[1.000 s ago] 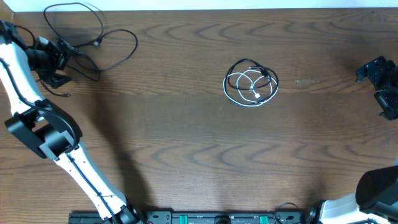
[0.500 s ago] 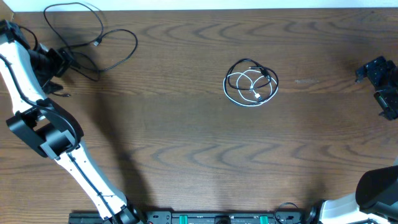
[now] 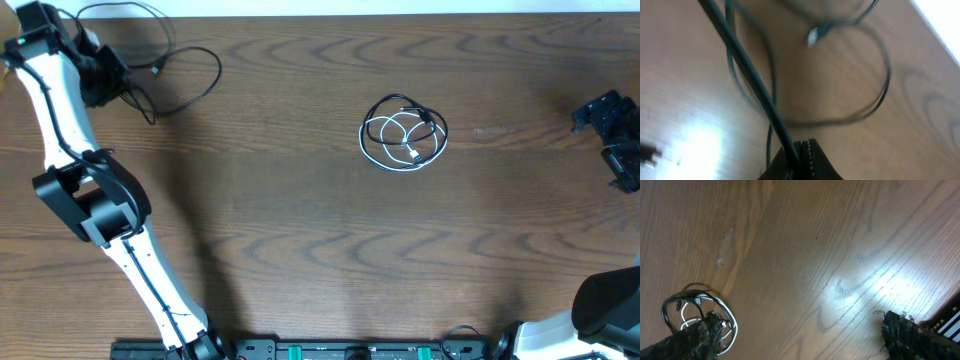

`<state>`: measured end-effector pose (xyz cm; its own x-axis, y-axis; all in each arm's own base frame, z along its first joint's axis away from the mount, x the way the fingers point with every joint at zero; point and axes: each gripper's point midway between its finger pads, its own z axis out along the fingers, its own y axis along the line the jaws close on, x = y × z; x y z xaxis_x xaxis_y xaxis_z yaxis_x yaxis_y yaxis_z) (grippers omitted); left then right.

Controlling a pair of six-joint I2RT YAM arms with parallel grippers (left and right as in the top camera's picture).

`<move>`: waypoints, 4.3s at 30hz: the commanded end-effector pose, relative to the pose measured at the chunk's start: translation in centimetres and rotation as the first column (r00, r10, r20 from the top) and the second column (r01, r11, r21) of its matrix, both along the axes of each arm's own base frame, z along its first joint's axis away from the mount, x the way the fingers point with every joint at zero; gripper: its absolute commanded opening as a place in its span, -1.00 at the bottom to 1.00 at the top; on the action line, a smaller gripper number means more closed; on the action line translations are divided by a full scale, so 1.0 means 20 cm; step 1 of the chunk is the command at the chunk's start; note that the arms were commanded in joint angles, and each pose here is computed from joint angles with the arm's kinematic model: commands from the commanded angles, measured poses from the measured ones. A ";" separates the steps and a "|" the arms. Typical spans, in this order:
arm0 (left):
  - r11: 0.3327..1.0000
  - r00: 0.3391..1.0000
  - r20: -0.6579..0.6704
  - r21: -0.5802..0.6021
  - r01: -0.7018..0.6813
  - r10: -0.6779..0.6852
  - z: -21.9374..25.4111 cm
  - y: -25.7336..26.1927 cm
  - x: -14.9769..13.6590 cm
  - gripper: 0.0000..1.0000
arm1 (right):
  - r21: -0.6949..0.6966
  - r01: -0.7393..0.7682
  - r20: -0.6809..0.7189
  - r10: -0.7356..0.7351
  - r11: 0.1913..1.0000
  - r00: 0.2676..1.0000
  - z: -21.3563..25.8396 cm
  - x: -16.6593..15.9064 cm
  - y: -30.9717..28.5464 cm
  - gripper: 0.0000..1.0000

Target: Untangle cables

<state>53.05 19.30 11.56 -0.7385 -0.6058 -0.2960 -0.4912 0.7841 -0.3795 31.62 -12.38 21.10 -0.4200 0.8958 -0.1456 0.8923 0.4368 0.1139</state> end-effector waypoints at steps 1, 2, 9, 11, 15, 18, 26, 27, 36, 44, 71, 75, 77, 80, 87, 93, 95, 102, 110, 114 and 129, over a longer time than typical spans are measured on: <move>0.993 0.977 0.190 0.055 -0.105 0.093 0.35 0.12 0.09 -0.85 | -0.003 0.011 -0.002 -0.011 1.000 1.000 0.00 0.00 0.00 0.99; 0.987 0.954 0.264 0.045 -0.156 0.139 0.47 0.15 0.13 -0.85 | -0.003 0.011 -0.002 -0.011 1.000 1.000 0.00 0.00 0.00 0.98; 0.993 0.702 0.708 0.013 -0.118 0.074 1.26 0.11 0.29 -0.86 | -0.003 0.011 -0.002 -0.011 1.000 1.000 0.00 0.00 0.00 0.99; 0.999 0.644 0.764 0.039 0.007 -0.034 1.35 -0.01 0.32 -0.85 | -0.003 0.011 -0.002 -0.011 1.000 1.000 0.00 0.00 0.00 0.98; 0.978 0.732 0.655 0.195 0.073 -0.186 1.10 -0.09 0.34 -0.80 | -0.003 0.011 -0.002 -0.011 1.000 1.000 0.00 0.00 0.00 0.99; 0.976 0.880 0.467 0.218 -0.023 -0.083 0.77 -0.02 0.31 0.30 | -0.003 0.011 -0.002 -0.011 1.000 1.000 0.00 0.00 0.00 0.98; 0.987 0.993 0.115 0.160 -0.019 0.000 0.16 -0.01 0.16 0.91 | -0.003 0.011 -0.002 -0.011 1.000 1.000 0.00 0.00 0.00 0.98; 0.988 0.995 0.102 0.154 -0.016 0.000 0.15 -0.02 0.14 0.92 | -0.003 0.011 -0.002 -0.011 1.000 1.000 0.00 0.00 0.00 0.98; 0.994 0.955 0.279 0.011 0.104 -0.103 0.51 -0.22 0.14 0.95 | -0.003 0.011 -0.002 -0.011 1.000 1.000 0.00 0.00 0.00 0.98; 0.889 0.828 0.504 -0.224 0.399 -0.245 0.94 -0.62 0.03 0.95 | -0.003 0.011 -0.002 -0.011 1.000 1.000 0.00 0.00 0.00 0.99; 0.447 0.474 -0.193 0.169 0.878 -0.859 0.18 -2.23 -0.49 0.95 | -0.003 0.011 -0.002 -0.011 1.000 1.000 0.00 0.00 0.00 0.99; 0.376 0.385 -0.221 0.085 0.923 -0.896 0.00 -2.43 -0.59 0.95 | -0.003 0.011 -0.002 -0.011 1.000 1.000 0.00 0.00 0.00 0.99; 0.338 0.342 -0.214 0.055 0.940 -0.915 -0.04 -2.51 -0.64 0.95 | -0.003 0.011 -0.002 -0.011 1.000 1.000 0.00 0.00 0.00 0.99; 0.282 0.286 -0.213 0.052 0.958 -0.934 -0.10 -2.60 -0.69 0.95 | -0.003 0.011 -0.002 -0.011 1.000 1.000 0.00 0.00 0.00 0.99; 0.160 0.185 -0.194 0.138 0.977 -0.963 -0.14 -2.77 -0.72 0.95 | -0.003 0.011 -0.002 -0.011 1.000 1.000 0.00 0.00 0.00 0.99; 0.173 0.219 -0.162 0.256 0.951 -0.962 -0.18 -2.83 -0.58 0.95 | -0.003 0.011 -0.002 -0.011 1.000 1.000 0.00 0.00 0.00 0.99; 0.177 0.222 -0.158 0.259 0.950 -0.962 -0.20 -2.84 -0.56 0.95 | -0.003 0.011 -0.002 -0.011 1.000 1.000 0.00 0.00 0.00 0.98; 0.169 0.214 -0.185 0.232 0.958 -0.959 -0.36 -2.85 -0.56 0.94 | -0.003 0.011 -0.002 -0.011 1.000 1.000 0.00 0.00 0.00 0.99; 0.178 0.222 -0.203 0.213 0.961 -0.954 -0.42 -2.85 -0.57 0.37 | -0.003 0.011 -0.002 -0.011 1.000 1.000 0.00 0.00 0.00 0.99; 0.178 0.222 -0.203 0.213 0.961 -0.954 -0.42 -2.85 -0.57 -0.24 | -0.003 0.011 -0.002 -0.011 1.000 1.000 0.00 0.00 0.00 0.99; 0.198 0.239 -0.145 0.256 0.946 -0.960 -0.23 -2.87 -0.55 -0.85 | -0.003 0.011 -0.002 -0.011 1.000 1.000 0.00 0.00 0.00 0.98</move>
